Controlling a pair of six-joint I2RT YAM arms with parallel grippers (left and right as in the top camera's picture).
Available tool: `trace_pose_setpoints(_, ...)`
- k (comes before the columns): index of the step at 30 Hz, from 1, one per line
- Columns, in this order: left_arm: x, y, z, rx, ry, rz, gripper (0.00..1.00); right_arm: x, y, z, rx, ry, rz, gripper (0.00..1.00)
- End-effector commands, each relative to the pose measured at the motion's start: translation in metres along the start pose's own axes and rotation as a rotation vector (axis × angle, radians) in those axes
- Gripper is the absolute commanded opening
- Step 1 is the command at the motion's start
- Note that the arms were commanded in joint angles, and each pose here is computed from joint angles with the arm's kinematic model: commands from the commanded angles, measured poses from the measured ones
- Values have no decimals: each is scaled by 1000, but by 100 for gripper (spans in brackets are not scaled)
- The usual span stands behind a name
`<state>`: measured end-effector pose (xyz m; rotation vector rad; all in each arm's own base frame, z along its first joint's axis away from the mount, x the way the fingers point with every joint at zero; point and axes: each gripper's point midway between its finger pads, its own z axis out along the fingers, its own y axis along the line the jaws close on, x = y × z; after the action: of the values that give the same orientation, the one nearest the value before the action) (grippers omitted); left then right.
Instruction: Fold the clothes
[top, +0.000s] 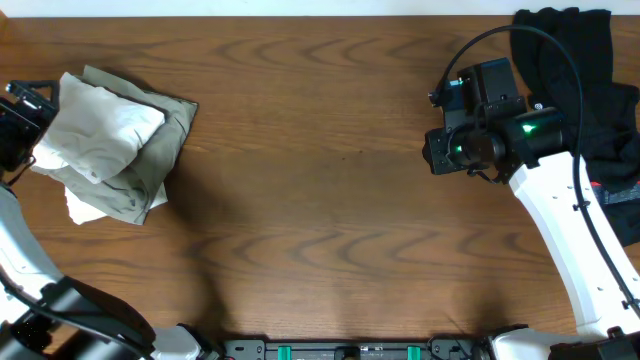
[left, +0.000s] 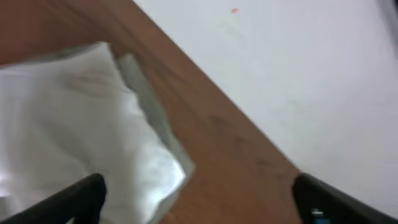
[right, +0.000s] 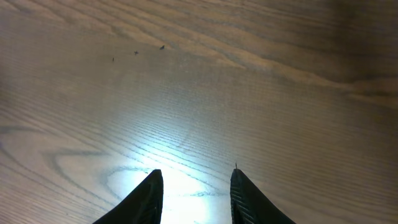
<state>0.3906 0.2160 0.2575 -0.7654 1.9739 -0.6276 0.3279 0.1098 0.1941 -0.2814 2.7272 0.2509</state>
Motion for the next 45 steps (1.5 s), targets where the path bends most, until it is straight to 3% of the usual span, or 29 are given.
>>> trace_pose_setpoints(1, 11, 10, 26, 94, 78, -53, 98, 1, -4, 1, 12, 4, -5, 34)
trace_pose_setpoints(9, 60, 93, 88, 33, 237, -243, 98, 5, -4, 1, 13, 21, 1, 34)
trace_pose_setpoints(14, 104, 142, 100, -48, 352, -411, 98, 6, -5, 1, 14, 26, 1, 34)
trace_pose_setpoints(17, 109, 152, 98, -60, 361, -445, 100, 6, -5, 1, 14, 27, 1, 35)
trace_pose_setpoints(21, 90, 133, 90, 37, 323, -422, 99, 6, -5, 1, 14, 27, 1, 35)
trace_pose_setpoints(25, 57, 89, 76, 204, 254, -344, 96, 6, -5, 1, 14, 27, 1, 35)
trace_pose_setpoints(30, 24, 27, 41, 277, 169, -186, 96, 6, -5, 1, 14, 26, 1, 35)
trace_pose_setpoints(36, 24, -30, 26, 327, 161, -64, 97, 5, -5, 1, 14, 23, 1, 35)
trace_pose_setpoints(38, 35, -30, 33, 290, 193, -84, 97, 5, -5, 1, 14, 24, 1, 35)
trace_pose_setpoints(42, 71, 10, 51, 38, 270, -98, 98, 6, -5, 1, 14, 25, 1, 36)
trace_pose_setpoints(45, 99, 26, 63, -22, 337, -98, 98, 5, -5, 1, 14, 23, 1, 36)
